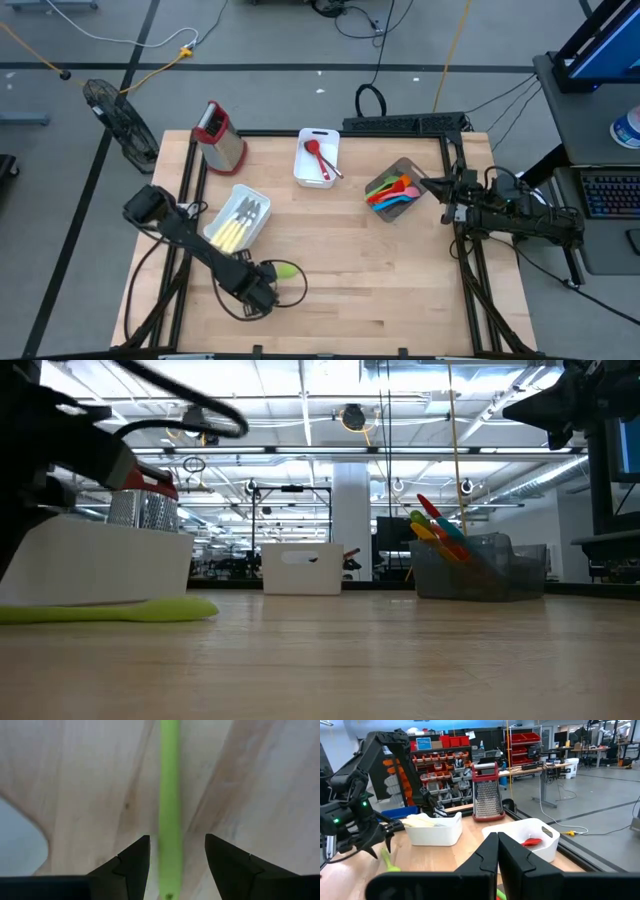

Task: Pick & Place Kitchen Items
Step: Put the green serving spoon into the top white bin

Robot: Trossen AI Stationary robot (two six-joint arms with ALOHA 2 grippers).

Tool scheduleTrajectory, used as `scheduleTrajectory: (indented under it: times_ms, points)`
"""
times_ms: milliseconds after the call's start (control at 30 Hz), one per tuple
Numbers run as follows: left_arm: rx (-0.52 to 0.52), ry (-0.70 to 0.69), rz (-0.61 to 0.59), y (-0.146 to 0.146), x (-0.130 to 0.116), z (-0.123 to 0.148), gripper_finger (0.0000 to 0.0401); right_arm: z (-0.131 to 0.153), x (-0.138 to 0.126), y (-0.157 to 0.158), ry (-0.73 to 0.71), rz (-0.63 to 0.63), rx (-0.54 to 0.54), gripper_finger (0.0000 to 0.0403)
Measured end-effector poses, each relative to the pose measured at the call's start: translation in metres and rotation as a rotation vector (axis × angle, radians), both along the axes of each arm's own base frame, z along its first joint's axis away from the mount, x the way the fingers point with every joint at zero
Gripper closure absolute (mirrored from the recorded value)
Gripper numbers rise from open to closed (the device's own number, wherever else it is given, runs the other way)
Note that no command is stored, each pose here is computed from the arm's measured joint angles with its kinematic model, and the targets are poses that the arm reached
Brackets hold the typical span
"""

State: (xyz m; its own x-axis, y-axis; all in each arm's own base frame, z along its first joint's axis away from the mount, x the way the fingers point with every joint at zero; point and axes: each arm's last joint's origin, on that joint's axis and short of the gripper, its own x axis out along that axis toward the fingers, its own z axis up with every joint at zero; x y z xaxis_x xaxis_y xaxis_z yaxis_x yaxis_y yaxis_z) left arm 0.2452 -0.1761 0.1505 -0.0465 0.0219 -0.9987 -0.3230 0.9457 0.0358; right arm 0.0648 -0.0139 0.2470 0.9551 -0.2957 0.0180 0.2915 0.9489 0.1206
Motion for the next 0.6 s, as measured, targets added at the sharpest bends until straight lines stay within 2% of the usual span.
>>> scheduleTrajectory:
  times_ms: [200,367,467,600]
  points:
    - [0.025,0.019,-0.047,-0.003,0.003,-0.013,0.0210,0.000,0.000,0.000,0.000,0.000,0.000,0.0399]
    - [-0.002,-0.004,-0.134,-0.005,0.009,-0.021,0.0221,0.000,0.000,0.000,-0.001,0.001,0.002,0.0399]
    - [-0.005,-0.010,-0.151,-0.005,0.011,-0.023,0.0248,0.000,0.000,0.000,-0.008,0.002,0.021,0.0399]
    - [-0.009,0.002,-0.180,-0.004,0.012,-0.026,0.0303,0.000,0.000,0.000,-0.009,0.002,0.026,0.0399]
